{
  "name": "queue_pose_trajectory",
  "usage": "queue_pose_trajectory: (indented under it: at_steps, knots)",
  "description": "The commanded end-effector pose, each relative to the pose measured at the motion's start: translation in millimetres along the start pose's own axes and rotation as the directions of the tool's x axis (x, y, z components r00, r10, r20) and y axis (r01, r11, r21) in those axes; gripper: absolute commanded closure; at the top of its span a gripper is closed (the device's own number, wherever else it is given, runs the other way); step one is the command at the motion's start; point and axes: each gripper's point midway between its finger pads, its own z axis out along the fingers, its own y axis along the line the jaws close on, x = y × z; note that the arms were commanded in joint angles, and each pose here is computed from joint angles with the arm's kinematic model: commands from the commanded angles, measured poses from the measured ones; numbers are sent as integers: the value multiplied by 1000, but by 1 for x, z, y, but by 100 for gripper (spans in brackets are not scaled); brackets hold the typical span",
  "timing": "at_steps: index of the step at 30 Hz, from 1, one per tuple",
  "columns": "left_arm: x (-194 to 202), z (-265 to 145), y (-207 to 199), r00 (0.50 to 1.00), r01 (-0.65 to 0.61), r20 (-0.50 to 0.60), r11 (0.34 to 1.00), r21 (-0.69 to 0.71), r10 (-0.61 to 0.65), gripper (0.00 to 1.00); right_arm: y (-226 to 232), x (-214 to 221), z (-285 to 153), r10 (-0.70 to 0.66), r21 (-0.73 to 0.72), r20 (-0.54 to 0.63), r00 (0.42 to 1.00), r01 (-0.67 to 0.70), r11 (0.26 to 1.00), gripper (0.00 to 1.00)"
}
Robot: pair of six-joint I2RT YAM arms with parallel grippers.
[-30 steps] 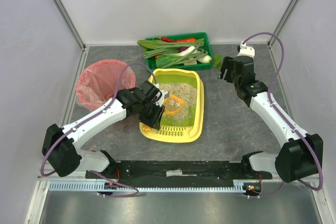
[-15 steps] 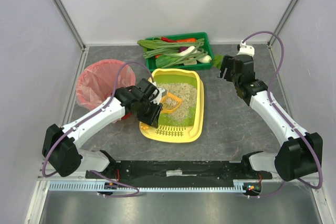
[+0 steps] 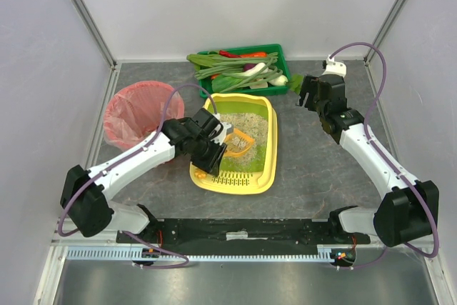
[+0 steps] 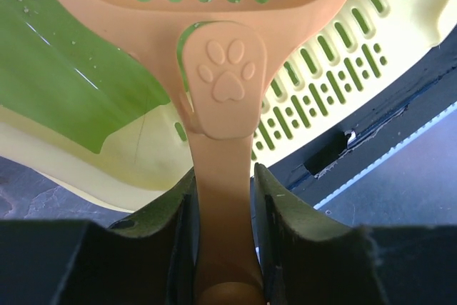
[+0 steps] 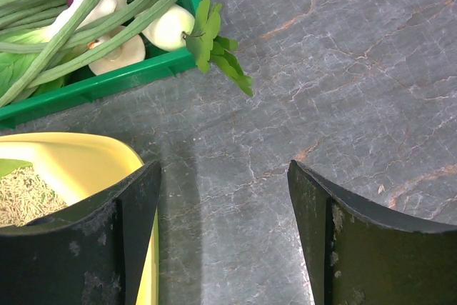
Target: Clean the litter box
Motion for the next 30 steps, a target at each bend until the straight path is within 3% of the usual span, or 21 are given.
queue_pose_trajectory:
  at_steps: [1, 5, 12, 22, 30]
  knots:
    - [-15, -6, -12, 999, -23, 44, 999, 40, 22, 98, 4, -27, -7, 33, -16, 79, 996, -31, 999, 20]
    - [-11, -8, 12, 998, -43, 35, 996, -76, 46, 98, 3, -31, -10, 34, -11, 90, 995, -33, 999, 21]
    - [-40, -30, -5, 987, -63, 144, 997, -45, 69, 98, 2, -27, -9, 41, -14, 84, 996, -40, 999, 21]
    - [-62, -45, -22, 979, -9, 204, 1000, 12, 7, 98, 1, -25, -11, 37, -10, 84, 996, -36, 999, 20]
    - [-107, -76, -41, 955, 60, 287, 996, 62, -76, 98, 3, -24, -11, 39, -22, 79, 996, -38, 999, 20]
